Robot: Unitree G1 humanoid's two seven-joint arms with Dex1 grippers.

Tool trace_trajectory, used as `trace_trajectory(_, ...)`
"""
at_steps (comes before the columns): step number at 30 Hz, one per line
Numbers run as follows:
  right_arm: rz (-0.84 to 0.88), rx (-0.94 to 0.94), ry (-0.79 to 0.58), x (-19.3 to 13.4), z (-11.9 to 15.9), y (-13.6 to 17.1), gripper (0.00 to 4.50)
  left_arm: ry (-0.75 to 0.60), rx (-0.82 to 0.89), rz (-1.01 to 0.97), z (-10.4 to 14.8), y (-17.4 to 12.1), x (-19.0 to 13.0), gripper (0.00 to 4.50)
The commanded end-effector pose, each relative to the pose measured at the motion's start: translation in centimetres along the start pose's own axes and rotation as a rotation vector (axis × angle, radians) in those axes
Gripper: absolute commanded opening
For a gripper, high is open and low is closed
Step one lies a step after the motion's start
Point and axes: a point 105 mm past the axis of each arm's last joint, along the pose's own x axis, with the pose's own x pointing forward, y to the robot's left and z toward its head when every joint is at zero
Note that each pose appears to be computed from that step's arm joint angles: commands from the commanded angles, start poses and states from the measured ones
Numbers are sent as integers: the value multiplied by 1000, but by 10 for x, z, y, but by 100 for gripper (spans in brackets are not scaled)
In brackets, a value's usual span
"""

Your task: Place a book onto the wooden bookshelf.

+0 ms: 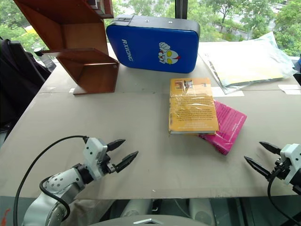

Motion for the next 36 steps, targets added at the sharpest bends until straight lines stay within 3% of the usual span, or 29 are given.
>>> trace_trajectory(1, -6, -26, -44, -8, 15, -7, 450, -41, 18, -21, 13, -2, 2, 410)
trace_trajectory(8, 85, 10, -107, -4, 28, 9, 450, -98, -75, -96, 38, 13, 27, 410)
trace_trajectory(10, 144, 26, -141, -1, 38, 19, 450, -107, -172, -147, 47, 19, 40, 410)
trace_trajectory(16, 247, 68, -240, 2, 67, 46, 450, -60, -312, -316, 71, 28, 82, 410)
trace_trajectory(21, 251, -2, -292, 4, 93, 58, 450, -25, -495, -398, 93, 40, 122, 410)
trace_trajectory(26, 237, -49, -354, 1, 120, 68, 450, 71, -600, -411, 97, 46, 157, 410)
trace_trajectory(36, 159, -50, -353, -15, 131, 61, 450, 163, -723, -499, 93, 21, 192, 410)
